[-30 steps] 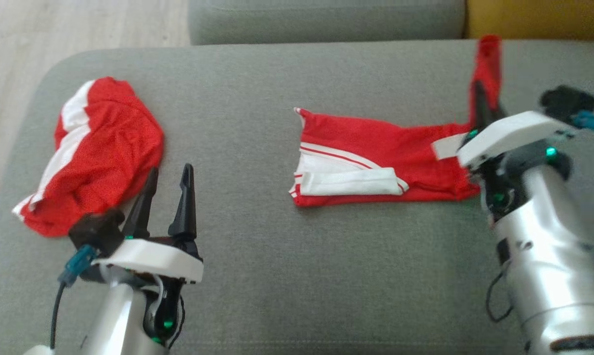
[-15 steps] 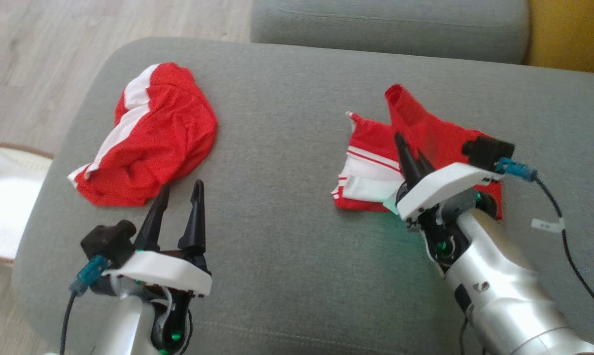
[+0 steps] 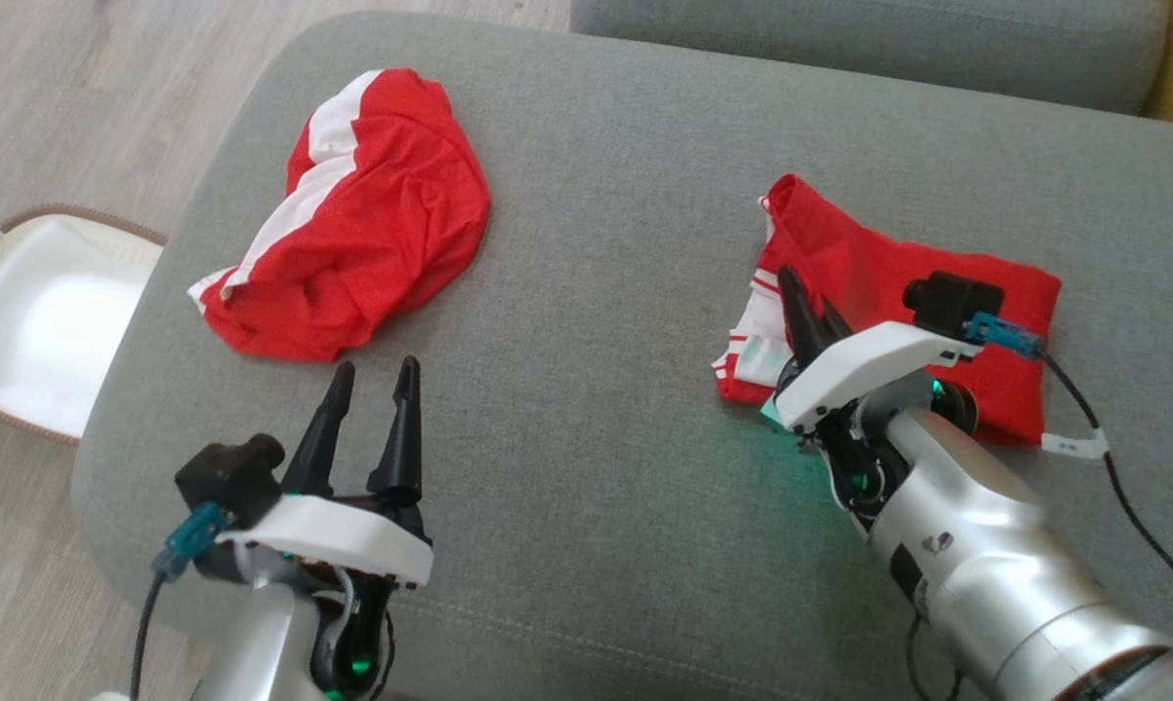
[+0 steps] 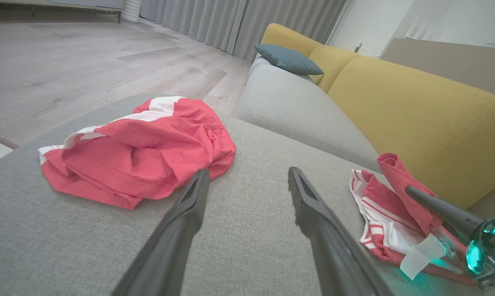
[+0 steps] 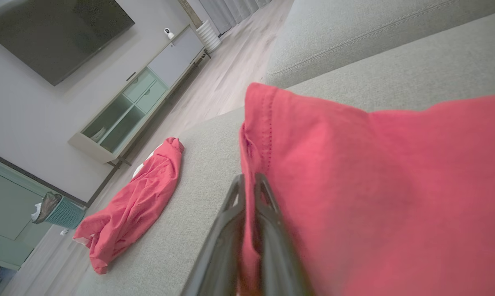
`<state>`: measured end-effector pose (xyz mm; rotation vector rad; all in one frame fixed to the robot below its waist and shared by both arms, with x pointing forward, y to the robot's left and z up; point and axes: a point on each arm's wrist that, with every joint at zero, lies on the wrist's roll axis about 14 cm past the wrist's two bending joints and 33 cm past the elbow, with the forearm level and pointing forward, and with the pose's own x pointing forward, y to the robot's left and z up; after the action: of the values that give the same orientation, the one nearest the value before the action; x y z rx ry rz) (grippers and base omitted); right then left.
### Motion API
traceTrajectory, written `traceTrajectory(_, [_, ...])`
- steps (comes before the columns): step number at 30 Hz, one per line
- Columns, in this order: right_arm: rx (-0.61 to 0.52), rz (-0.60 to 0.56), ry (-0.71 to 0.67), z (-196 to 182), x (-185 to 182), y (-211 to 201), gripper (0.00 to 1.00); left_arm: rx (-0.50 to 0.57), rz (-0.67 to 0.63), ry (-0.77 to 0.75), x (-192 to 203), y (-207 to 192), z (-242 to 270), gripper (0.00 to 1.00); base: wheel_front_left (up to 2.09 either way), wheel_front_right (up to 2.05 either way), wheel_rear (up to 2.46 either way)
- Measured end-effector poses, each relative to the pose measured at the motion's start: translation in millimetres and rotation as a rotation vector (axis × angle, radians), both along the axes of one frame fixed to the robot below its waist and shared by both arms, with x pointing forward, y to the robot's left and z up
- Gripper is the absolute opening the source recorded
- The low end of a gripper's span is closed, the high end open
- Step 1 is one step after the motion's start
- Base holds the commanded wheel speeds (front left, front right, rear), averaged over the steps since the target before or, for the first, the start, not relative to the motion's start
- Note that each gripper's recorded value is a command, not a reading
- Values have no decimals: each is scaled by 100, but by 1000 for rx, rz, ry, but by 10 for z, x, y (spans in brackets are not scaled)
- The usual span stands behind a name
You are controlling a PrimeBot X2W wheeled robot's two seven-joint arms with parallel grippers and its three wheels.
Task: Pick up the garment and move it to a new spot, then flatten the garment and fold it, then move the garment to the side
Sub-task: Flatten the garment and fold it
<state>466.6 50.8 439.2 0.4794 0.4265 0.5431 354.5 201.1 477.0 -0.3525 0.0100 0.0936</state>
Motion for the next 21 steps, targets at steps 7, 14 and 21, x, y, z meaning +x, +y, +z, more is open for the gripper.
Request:
traceTrajectory(7, [32,44,-4,72,-91,133,100,1,-12,6,26,-52,-15,100,0,0,0])
traceTrajectory(14, [-71,-42,-109,284,106,-309,100,-6,-56,-53,148,-186,158,100,0,0,0])
traceTrajectory(21, [-236,-116,-343,758,319,-922,100,-14,-113,-141,301,-382,436,100,0,0,0])
